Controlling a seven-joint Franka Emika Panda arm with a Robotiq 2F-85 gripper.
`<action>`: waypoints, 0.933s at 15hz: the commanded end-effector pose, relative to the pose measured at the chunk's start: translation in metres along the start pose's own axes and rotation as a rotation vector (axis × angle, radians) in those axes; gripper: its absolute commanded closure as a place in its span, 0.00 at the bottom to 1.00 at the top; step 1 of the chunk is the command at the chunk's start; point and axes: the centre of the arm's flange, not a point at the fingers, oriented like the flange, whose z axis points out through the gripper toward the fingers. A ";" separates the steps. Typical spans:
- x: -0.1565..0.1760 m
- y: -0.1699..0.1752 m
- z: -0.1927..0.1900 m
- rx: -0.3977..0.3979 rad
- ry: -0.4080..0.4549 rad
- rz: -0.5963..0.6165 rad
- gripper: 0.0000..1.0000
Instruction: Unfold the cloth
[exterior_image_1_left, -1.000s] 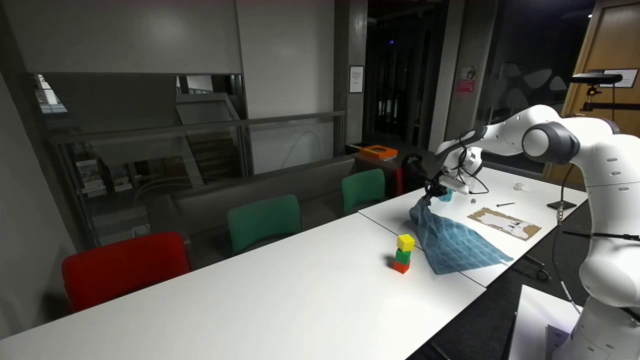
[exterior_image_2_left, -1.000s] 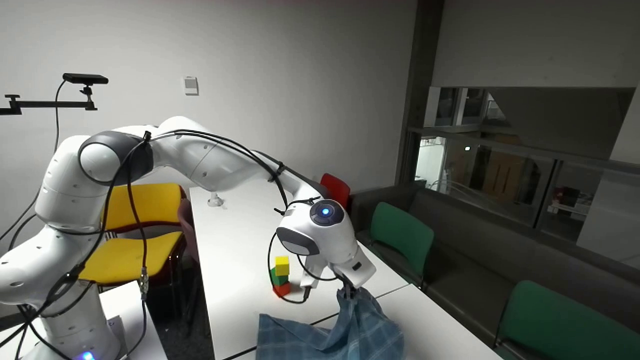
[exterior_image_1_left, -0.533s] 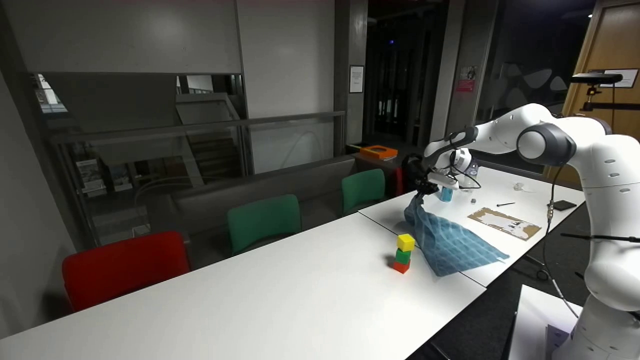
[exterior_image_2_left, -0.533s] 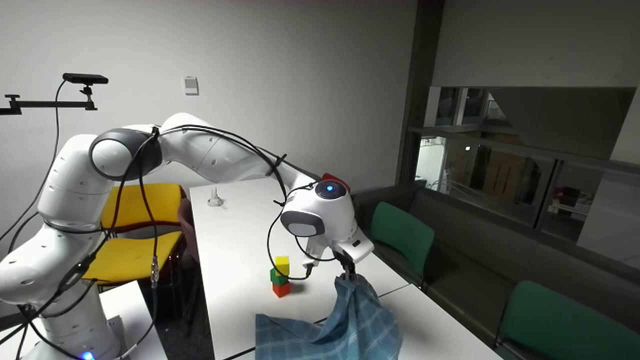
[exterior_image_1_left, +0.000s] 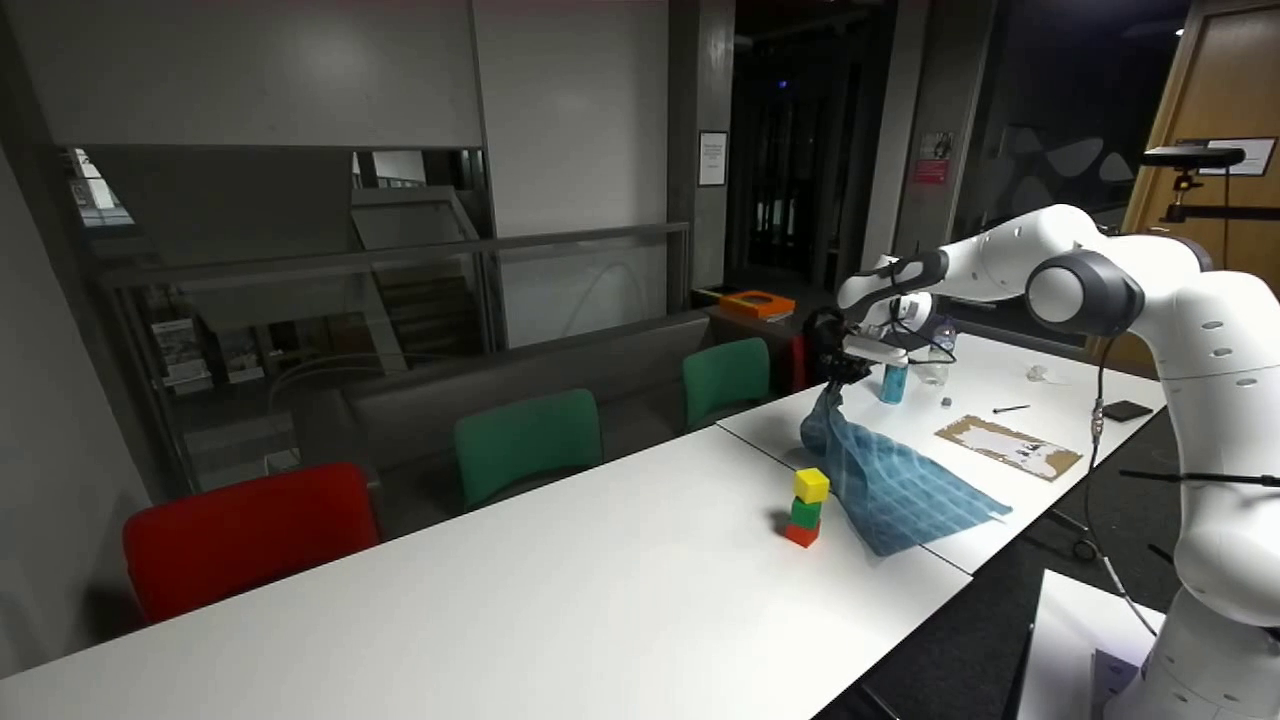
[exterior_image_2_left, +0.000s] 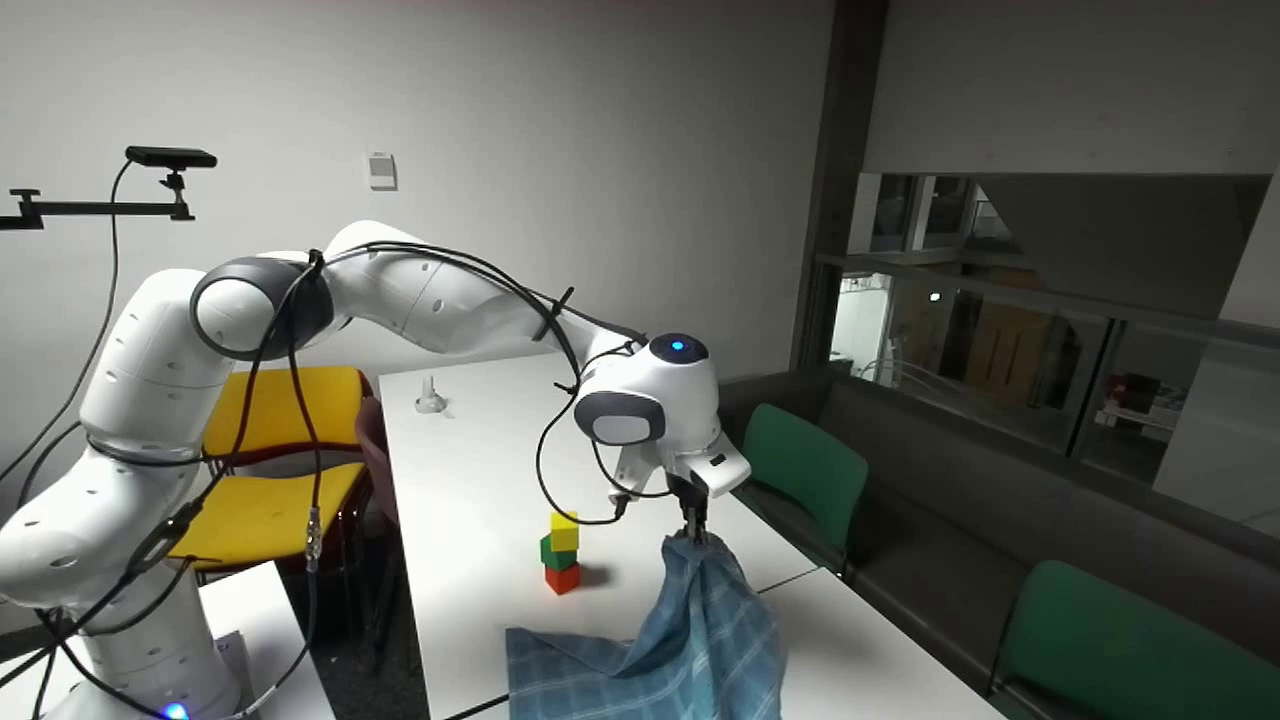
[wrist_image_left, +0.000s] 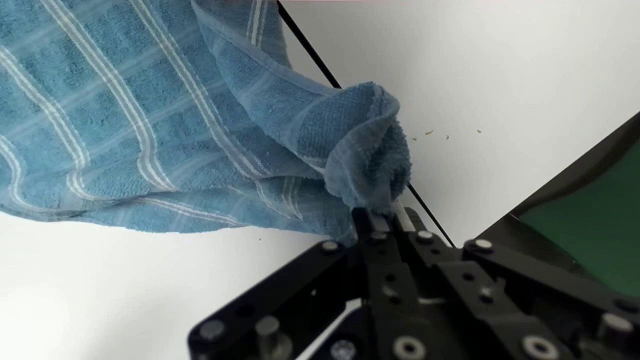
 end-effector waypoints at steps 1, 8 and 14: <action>0.012 -0.048 -0.004 -0.108 0.014 -0.002 0.99; 0.005 -0.108 0.000 -0.256 0.006 -0.027 0.42; 0.011 -0.113 0.002 -0.291 -0.023 -0.033 0.00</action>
